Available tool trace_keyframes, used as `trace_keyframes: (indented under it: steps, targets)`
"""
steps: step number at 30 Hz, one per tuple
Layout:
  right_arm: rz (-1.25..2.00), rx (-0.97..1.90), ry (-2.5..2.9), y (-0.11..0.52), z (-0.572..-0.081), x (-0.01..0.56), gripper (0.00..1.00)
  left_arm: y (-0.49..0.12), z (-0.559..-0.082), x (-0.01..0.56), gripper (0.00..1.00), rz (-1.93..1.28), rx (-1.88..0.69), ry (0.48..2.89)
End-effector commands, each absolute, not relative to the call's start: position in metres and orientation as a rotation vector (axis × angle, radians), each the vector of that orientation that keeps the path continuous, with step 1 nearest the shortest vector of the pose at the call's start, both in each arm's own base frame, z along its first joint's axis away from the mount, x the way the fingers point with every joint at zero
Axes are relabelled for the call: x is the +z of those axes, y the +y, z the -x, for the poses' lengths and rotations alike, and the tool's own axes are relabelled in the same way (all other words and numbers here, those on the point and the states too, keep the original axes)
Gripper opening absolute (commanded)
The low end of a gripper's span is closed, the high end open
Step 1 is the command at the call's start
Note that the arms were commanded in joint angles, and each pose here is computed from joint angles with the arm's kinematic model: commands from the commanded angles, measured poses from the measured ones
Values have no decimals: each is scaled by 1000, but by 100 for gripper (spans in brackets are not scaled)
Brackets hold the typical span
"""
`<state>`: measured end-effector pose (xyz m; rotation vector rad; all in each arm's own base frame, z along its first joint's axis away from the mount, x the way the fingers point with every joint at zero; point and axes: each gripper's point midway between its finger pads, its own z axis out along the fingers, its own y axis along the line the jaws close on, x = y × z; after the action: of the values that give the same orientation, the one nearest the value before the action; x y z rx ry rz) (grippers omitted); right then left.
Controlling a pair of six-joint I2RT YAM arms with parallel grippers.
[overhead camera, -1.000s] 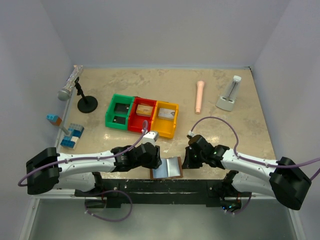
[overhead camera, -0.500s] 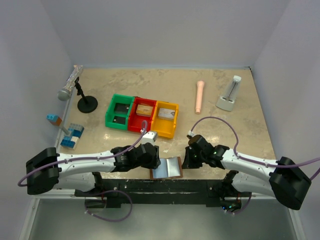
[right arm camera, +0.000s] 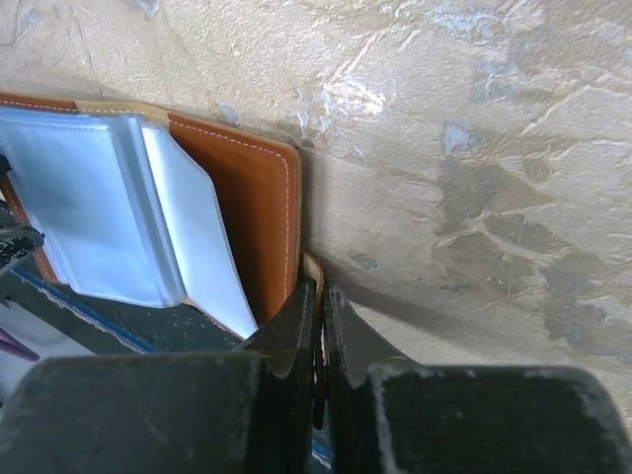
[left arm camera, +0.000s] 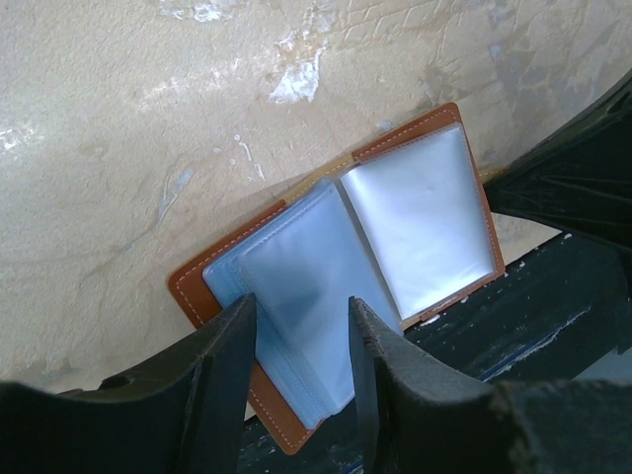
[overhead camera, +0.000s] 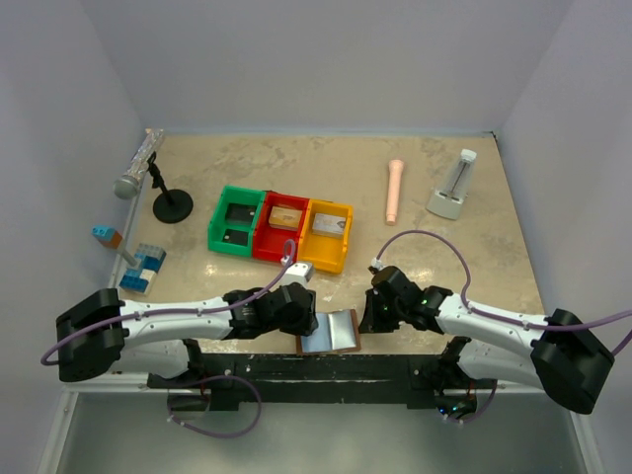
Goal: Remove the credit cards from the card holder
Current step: Remove the credit card from the card holder.
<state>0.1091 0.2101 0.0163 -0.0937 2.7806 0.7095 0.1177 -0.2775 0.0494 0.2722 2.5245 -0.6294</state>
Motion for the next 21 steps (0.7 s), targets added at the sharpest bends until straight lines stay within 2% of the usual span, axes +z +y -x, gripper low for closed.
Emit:
trace_keyframes:
  steps: [1,21]
  targets:
    - [113,737,2764,214,-111,17,0,-299,-119,66,47,-314,-740,2472]
    - [122,741,2751,214,-111,21,0,-305,-121,72,47,-341,-757,2451]
